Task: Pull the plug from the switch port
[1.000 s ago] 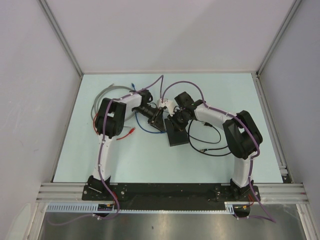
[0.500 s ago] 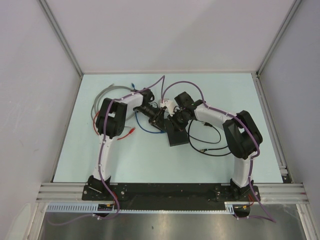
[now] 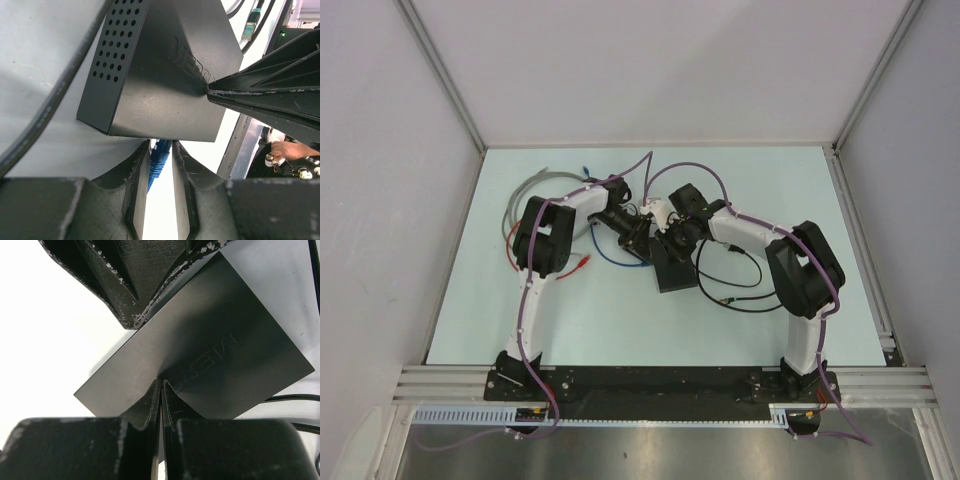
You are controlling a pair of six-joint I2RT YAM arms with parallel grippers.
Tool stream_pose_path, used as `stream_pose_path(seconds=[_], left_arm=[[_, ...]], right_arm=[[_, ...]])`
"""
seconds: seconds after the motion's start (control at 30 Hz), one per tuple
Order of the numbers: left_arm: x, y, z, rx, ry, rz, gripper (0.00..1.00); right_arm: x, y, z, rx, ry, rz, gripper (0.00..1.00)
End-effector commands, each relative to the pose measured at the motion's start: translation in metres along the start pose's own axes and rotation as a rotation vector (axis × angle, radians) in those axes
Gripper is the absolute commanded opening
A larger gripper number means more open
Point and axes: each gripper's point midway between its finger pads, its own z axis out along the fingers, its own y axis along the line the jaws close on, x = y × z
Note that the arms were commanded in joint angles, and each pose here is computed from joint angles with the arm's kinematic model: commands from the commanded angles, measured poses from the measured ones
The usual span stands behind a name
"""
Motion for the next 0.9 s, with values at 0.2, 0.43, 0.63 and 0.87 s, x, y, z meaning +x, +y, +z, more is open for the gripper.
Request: stream_pose_path(seconds=[0.2, 0.43, 0.63, 0.87], left_arm=[[0.000, 0.007, 0.021, -0.014, 0.037, 0.056, 0.23], [0.001, 0.015, 0.022, -0.063, 0.047, 0.041, 0.08], [0.005, 0.037, 0.020, -0.257, 0.095, 0.045, 0.00], [0.012, 0.060, 0.008, -0.449, 0.134, 0.052, 0.00]], right_arm=[[0.047, 0.002, 0.023, 0.004, 0.151, 0.008, 0.05], [0.047, 0.001, 0.024, 0.007, 0.151, 0.006, 0.06], [0.046, 0.001, 0.024, 0.011, 0.149, 0.005, 0.06], [0.046, 0.001, 0.025, 0.010, 0.151, 0.006, 0.06]])
